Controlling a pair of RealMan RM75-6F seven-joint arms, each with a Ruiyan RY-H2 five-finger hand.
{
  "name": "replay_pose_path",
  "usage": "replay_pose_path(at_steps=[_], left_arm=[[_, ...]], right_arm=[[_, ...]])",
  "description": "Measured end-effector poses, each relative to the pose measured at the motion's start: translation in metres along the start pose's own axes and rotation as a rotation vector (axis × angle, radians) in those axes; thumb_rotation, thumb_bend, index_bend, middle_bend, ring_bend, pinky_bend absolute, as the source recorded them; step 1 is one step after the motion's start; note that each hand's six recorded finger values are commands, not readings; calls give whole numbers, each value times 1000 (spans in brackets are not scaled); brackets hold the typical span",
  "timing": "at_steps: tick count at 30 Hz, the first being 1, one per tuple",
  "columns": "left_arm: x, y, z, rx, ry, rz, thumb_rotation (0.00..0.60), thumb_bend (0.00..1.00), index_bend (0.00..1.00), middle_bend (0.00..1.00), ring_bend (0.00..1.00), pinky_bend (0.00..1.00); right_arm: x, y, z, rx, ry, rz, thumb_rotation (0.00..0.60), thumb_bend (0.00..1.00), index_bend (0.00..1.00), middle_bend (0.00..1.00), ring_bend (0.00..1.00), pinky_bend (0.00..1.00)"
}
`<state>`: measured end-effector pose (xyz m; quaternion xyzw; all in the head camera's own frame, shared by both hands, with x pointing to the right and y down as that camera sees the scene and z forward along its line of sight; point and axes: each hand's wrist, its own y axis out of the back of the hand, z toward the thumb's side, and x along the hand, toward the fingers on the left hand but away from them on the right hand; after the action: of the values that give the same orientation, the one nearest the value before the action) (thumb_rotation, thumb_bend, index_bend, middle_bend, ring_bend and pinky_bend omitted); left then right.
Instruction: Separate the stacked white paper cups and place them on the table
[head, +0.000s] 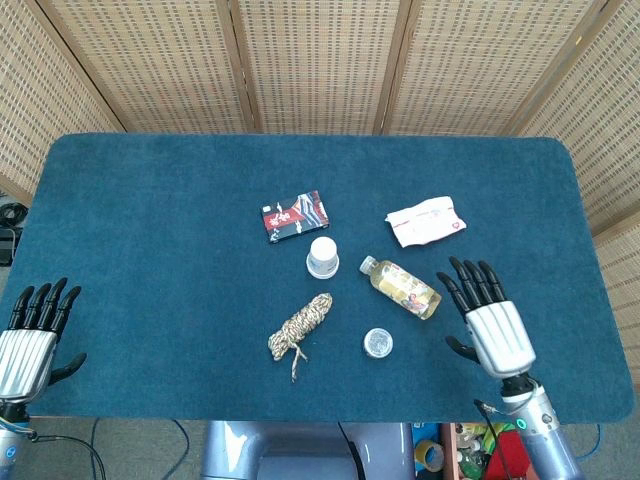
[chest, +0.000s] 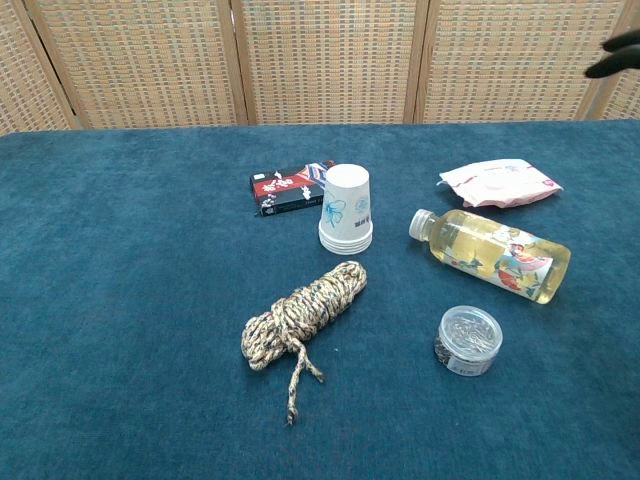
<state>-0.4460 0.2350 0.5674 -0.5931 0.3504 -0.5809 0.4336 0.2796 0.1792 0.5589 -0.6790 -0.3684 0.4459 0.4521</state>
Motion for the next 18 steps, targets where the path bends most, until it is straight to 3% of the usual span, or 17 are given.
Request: replay_pose_path(at_steps=[6,18], left_arm=[[2,-4,0,0,0,-13,600,193,0,0,0,0],[7,-11,-9,-13,24,-38,600,193,0,0,0,0]], right_arm=[[-45,6,41,-3,79,43,600,99,258,120,0,247],[-120,-6,120,-37,166,135,600,129,312,160,14,284]])
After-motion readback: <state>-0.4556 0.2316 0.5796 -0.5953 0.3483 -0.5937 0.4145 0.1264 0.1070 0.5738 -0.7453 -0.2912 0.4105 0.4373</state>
